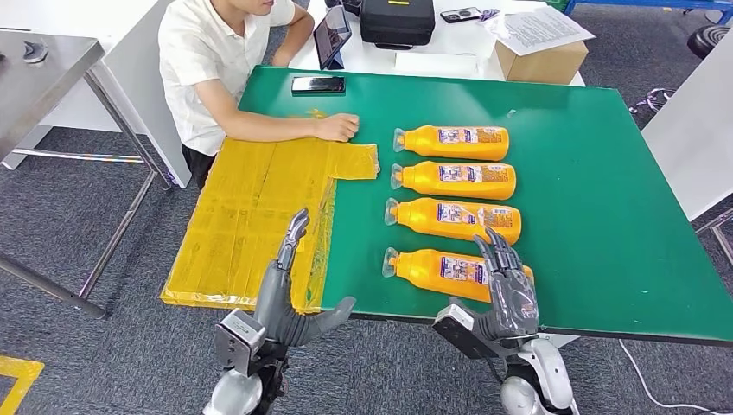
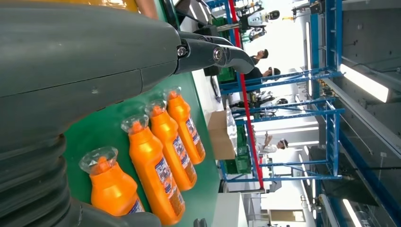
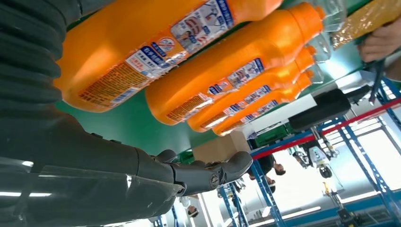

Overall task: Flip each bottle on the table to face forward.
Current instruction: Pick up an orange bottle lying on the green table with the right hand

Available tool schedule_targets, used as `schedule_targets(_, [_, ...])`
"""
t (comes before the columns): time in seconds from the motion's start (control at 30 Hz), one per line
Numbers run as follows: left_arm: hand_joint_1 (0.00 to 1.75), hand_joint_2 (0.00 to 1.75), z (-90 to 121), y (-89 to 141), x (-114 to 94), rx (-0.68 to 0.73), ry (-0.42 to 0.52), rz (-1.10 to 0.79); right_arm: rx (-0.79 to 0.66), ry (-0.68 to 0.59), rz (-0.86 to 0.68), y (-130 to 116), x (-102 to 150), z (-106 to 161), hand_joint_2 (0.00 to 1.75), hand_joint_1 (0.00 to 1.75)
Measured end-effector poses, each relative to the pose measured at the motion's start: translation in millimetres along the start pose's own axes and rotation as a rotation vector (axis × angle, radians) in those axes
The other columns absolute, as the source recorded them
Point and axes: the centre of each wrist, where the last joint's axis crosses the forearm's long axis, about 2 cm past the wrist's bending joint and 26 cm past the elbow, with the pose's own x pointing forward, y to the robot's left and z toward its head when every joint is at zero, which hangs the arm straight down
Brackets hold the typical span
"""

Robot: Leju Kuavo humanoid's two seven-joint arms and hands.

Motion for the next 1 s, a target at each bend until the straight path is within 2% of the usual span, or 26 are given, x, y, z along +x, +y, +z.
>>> schedule_targets(0.4, [0.00,1.75,0.3,-0.6,-0.6,0.000,0.006,0.001,0.044,0.020,0.015,-0.4,-6.0,1.3,1.75,0.00])
schedule_targets(0.6, [0.00,1.75,-3.5,-1.7,-2.2,-0.015,0.027,0.003,0.208,0.081,0.189,-19.5,-48.0,-9.8,1.75,0.00])
schedule_targets(0.77, [0.00,1.75,-5.0,-2.9,-3.0,-0.023,0.033,0.006,0.239,0.093,0.241,-31.0,-64.7,-21.6,1.75,0.00])
schedule_targets(1.0, [0.00,1.75,-6.8,-5.3,-3.3,-0.035,0.040,0.011,0.334,0.129,0.286,-40.5,-81.2,-25.2,1.75,0.00])
